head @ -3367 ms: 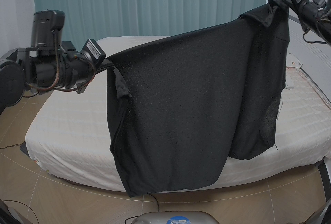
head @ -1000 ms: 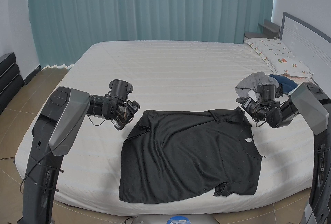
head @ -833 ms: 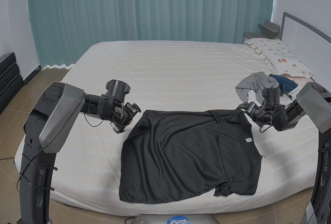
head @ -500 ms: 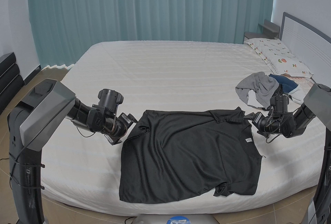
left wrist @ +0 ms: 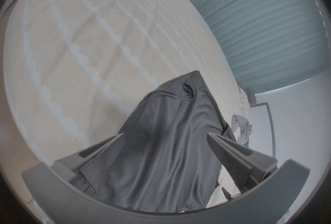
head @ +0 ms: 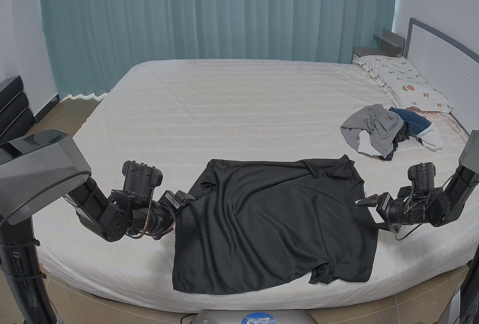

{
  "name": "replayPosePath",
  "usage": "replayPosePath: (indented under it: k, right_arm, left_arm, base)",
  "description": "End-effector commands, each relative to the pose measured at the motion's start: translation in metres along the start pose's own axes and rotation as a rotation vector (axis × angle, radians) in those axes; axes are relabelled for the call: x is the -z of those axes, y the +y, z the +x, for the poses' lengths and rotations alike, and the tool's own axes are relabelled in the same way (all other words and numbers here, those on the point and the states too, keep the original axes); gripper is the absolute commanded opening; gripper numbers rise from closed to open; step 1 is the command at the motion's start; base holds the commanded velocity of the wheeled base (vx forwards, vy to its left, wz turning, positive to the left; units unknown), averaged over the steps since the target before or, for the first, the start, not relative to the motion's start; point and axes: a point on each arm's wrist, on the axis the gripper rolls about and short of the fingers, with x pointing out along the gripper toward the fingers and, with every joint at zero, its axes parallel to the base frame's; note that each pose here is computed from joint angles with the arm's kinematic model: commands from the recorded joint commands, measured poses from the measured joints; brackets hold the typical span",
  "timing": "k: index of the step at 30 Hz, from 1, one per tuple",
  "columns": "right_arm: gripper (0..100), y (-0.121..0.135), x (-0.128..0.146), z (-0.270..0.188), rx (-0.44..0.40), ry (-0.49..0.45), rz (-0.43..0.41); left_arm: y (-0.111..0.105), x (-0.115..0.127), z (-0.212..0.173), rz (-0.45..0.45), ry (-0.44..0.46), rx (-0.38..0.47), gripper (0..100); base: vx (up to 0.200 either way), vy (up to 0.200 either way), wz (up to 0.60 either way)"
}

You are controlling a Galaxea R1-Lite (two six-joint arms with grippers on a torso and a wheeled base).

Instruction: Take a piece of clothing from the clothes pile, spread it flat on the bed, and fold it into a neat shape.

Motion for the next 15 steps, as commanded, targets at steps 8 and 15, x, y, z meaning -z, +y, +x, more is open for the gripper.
replayPosePath:
  k: [8, 15]
  right_arm:
    - [100, -0.002, 0.017, -0.018, -0.017, 0.008, -0.010]
    - [100, -0.012, 0.029, -0.012, 0.014, 0.057, 0.002]
  left_arm:
    - [0.016, 0.017, -0.012, -0.001, 0.032, -0.022, 100]
    - [0.022, 0.032, -0.012, 0.042, 0.058, -0.060, 100]
  base:
    - [-0.175, 0.000, 0.00]
    - [-0.029, 0.000, 0.00]
